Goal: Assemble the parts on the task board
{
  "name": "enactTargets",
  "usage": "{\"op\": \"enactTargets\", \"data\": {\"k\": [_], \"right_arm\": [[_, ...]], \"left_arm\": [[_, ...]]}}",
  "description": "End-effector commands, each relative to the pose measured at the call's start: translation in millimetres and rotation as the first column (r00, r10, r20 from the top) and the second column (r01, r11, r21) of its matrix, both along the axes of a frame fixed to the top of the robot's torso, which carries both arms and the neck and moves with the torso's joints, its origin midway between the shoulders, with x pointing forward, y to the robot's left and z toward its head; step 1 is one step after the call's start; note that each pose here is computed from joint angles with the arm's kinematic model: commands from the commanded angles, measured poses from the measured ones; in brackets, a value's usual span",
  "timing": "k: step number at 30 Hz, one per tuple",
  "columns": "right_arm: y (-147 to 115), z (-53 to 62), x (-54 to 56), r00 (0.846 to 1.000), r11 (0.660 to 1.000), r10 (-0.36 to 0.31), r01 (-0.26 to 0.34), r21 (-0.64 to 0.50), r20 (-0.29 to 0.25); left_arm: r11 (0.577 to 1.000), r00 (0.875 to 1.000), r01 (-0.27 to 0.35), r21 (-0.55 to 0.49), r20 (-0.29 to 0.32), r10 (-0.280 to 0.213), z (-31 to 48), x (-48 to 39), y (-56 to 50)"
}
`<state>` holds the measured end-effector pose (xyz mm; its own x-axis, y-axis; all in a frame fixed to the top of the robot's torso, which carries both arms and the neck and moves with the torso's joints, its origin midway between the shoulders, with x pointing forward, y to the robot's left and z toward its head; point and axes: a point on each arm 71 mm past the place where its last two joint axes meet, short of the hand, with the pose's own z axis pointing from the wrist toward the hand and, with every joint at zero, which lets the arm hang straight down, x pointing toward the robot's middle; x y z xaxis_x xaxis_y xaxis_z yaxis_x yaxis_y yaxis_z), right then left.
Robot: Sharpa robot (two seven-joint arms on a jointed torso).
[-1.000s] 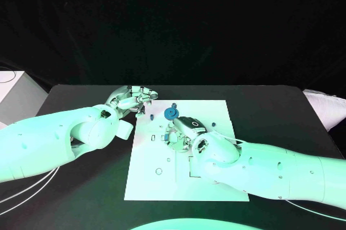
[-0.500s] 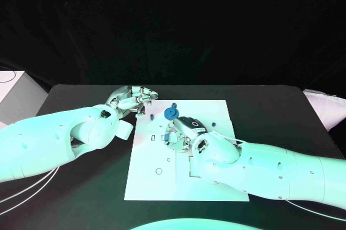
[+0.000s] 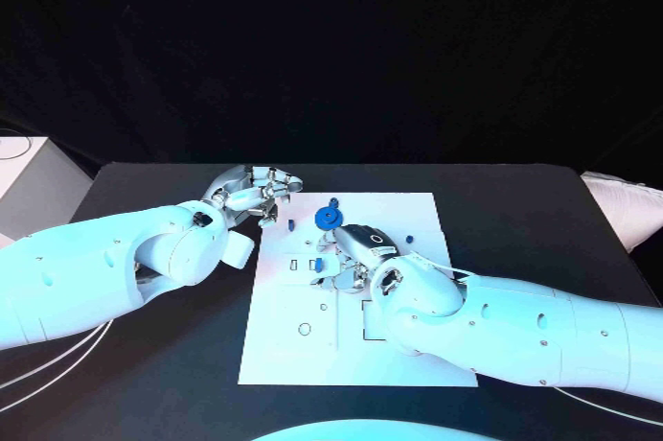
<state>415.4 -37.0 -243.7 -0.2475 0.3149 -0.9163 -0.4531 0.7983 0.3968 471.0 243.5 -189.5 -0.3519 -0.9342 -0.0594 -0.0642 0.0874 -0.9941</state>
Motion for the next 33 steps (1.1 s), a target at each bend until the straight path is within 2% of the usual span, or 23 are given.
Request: {"op": "enactTargets", "data": {"k": [1,6,8,11,14,16,18,22,27,30,33], "right_arm": [[-0.4,8.4,-4.8,0.999,0.999,0.025,-0.027,0.044,0.042],[-9.4,22.2,-7.0,0.997,0.996,0.04,-0.044,0.075,0.065],[-15.1,28.3,-6.8,0.996,0.994,0.049,-0.056,0.094,0.069],[-26.9,38.3,-5.5,0.995,0.986,0.081,-0.089,0.139,0.06],[-41.4,46.4,-4.2,0.994,0.975,0.109,-0.112,0.193,0.03],[-55.2,54.2,-1.2,0.992,0.966,0.123,-0.121,0.228,0.005],[-67.0,60.6,4.0,0.992,0.963,0.123,-0.112,0.246,-0.029],[-90.8,73.8,19.0,0.992,0.959,0.091,-0.064,0.275,-0.088],[-118.0,88.3,40.0,0.993,0.954,0.018,0.018,0.299,-0.118],[-130.4,92.8,50.8,0.992,0.949,-0.024,0.063,0.309,-0.127],[-138.6,94.6,58.6,0.99,0.946,-0.054,0.094,0.311,-0.133]], "left_arm": [[0.999,1.0,0.029,0.042,0.001,-0.029,-0.8,-0.2,-1.8],[0.992,0.999,0.04,0.12,-0.034,-0.037,-5.3,0.1,0.4],[0.983,0.997,0.067,0.168,-0.059,-0.058,-8.1,-0.7,0.5],[0.95,0.985,0.151,0.274,-0.121,-0.122,-14.1,-4.1,-1.0],[0.888,0.966,0.237,0.394,-0.19,-0.174,-19.7,-8.9,-2.3],[0.822,0.95,0.295,0.487,-0.244,-0.196,-22.4,-11.5,-3.0],[0.769,0.94,0.325,0.55,-0.275,-0.2,-21.1,-10.8,-3.7],[0.673,0.926,0.366,0.642,-0.321,-0.197,-15.8,-5.9,-7.7],[0.551,0.909,0.414,0.724,-0.356,-0.216,-11.4,1.8,-17.3],[0.491,0.899,0.437,0.753,-0.369,-0.235,-10.4,5.8,-25.9],[0.445,0.895,0.445,0.777,-0.372,-0.246,-9.8,9.5,-33.8]]}}
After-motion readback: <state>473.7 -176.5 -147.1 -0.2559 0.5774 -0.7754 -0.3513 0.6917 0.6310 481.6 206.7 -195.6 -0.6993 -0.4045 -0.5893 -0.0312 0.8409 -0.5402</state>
